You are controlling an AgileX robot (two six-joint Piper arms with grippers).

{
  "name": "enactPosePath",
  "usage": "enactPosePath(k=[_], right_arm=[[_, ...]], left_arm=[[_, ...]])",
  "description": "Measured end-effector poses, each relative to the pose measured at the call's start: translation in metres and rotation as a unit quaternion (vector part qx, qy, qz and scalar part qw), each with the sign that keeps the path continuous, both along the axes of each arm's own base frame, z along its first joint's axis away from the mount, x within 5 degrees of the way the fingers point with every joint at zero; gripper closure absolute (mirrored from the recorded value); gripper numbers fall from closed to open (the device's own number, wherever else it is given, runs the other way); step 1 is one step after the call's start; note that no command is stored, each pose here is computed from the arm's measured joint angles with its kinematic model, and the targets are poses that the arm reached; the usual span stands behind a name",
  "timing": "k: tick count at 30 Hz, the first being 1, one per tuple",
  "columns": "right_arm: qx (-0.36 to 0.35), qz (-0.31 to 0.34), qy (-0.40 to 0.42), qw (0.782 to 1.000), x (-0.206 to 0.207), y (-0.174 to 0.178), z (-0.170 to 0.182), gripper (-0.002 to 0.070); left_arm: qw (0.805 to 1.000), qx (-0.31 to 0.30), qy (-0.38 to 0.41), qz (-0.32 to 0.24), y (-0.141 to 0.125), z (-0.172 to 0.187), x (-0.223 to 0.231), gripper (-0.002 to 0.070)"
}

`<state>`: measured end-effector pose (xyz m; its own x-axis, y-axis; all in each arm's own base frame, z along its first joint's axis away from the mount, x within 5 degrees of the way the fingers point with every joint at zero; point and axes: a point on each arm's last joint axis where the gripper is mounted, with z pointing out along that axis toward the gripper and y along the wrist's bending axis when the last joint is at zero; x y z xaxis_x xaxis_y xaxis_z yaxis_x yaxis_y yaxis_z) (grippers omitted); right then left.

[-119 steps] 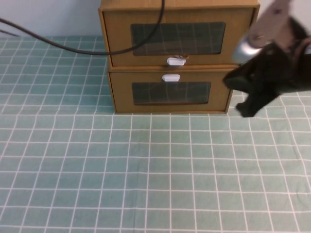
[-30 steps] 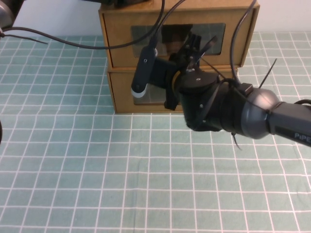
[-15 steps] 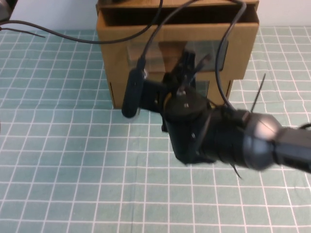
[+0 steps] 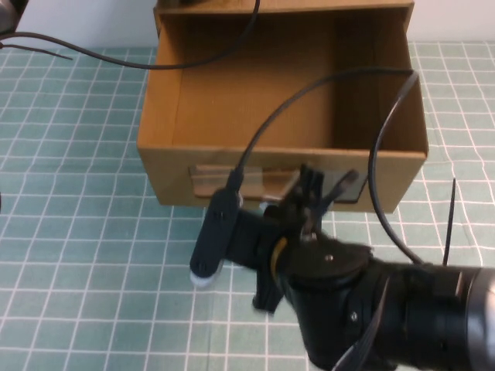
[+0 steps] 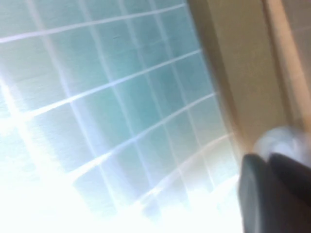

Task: Open the shoe box
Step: 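Pull the top drawer of the cardboard box fully open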

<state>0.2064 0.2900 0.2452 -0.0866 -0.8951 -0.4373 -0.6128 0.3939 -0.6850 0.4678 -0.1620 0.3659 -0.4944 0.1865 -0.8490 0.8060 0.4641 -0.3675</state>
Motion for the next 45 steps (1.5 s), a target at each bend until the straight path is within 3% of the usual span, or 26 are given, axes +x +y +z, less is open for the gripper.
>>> enactPosePath(k=[5, 16, 20, 25, 29, 35, 40, 45], right_arm=[[0.012, 0.004, 0.06, 0.998, -0.025, 0.008, -0.017, 0.0685], [-0.004, -0.001, 0.049, 0.999, -0.033, 0.009, -0.015, 0.0689], [0.036, 0.018, 0.04, 0.998, -0.036, 0.005, 0.007, 0.0689], [0.146, 0.111, 0.041, 0.982, -0.055, -0.002, 0.059, 0.0689], [0.22, 0.149, 0.012, 0.964, -0.07, -0.026, 0.106, 0.0689], [0.278, 0.154, -0.044, 0.947, -0.086, -0.075, 0.157, 0.0689], [0.219, 0.125, -0.087, 0.964, -0.094, -0.121, 0.175, 0.0689], [0.163, 0.078, -0.077, 0.981, -0.101, -0.161, 0.178, 0.0689]], left_arm=[[1.0, -0.002, 0.0, 0.004, 0.0, 0.0, 0.001, 0.068], [1.0, 0.002, -0.002, 0.008, 0.001, 0.003, 0.0, 0.068], [0.999, 0.02, -0.026, 0.008, 0.003, 0.014, -0.005, 0.068], [0.996, 0.052, -0.075, 0.016, 0.011, 0.05, -0.024, 0.068], [0.991, 0.042, -0.13, 0.016, 0.018, 0.104, -0.062, 0.068], [0.976, 0.042, -0.208, 0.045, 0.036, 0.181, -0.139, 0.068], [0.961, 0.054, -0.257, 0.086, 0.056, 0.225, -0.208, 0.068], [0.953, 0.08, -0.27, 0.115, 0.074, 0.236, -0.275, 0.068]])
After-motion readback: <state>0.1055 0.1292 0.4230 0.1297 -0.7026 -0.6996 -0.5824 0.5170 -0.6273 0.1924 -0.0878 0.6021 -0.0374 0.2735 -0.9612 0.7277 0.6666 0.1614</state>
